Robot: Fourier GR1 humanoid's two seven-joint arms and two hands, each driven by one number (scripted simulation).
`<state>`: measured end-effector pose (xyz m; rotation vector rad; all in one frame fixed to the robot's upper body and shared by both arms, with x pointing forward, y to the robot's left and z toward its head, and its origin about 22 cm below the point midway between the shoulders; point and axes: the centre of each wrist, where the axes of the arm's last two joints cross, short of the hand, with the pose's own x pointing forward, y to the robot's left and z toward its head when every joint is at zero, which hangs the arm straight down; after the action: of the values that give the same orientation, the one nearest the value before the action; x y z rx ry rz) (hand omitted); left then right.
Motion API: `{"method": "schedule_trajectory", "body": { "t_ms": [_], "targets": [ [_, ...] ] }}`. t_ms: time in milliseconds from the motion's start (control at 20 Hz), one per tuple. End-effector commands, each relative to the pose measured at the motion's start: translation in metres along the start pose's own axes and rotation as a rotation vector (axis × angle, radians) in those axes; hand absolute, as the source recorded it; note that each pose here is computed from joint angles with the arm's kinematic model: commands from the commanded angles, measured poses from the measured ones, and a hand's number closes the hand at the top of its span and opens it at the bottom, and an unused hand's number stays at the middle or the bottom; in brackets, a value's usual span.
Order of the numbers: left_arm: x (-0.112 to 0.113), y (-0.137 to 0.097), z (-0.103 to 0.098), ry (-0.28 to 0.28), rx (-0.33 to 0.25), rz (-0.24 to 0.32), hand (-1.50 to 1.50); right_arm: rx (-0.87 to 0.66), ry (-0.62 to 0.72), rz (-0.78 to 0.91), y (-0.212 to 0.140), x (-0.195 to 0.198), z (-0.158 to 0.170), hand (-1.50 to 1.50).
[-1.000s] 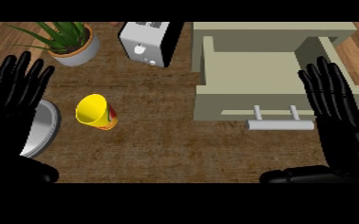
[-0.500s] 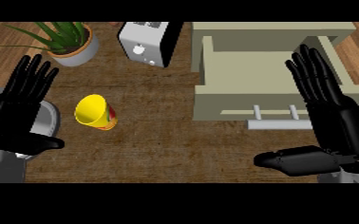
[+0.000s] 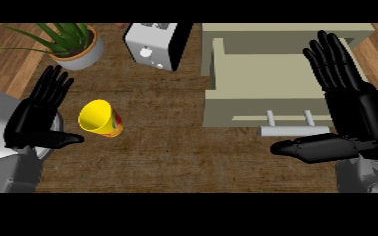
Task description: Pick up the cup, place it into the drawer and close the drawer
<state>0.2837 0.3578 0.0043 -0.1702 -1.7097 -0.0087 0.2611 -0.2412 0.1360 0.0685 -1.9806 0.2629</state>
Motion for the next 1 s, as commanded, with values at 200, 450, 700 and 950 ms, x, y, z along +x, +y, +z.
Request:
{"method": "schedule_trajectory", "body": {
  "t_ms": [200, 450, 700, 950],
  "targets": [
    [-0.062, 0.031, 0.035, 0.084, 0.039, -0.035, -1.5, -0.004, -0.008, 0.003, -0.002, 0.006, 0.001, -1.5],
    [-0.087, 0.027, 0.02, 0.089, 0.069, -0.027, -1.5, 0.008, -0.009, -0.003, -0.002, 0.006, -0.006, -1.5],
    [-0.102, 0.043, 0.043, 0.081, 0.089, -0.081, -1.5, 0.002, -0.032, -0.002, -0.003, 0.01, -0.003, -1.5],
    [-0.111, 0.039, 0.043, 0.092, 0.074, -0.058, -1.5, 0.009, -0.029, 0.005, -0.019, 0.004, -0.017, -1.5]
  ]
}}
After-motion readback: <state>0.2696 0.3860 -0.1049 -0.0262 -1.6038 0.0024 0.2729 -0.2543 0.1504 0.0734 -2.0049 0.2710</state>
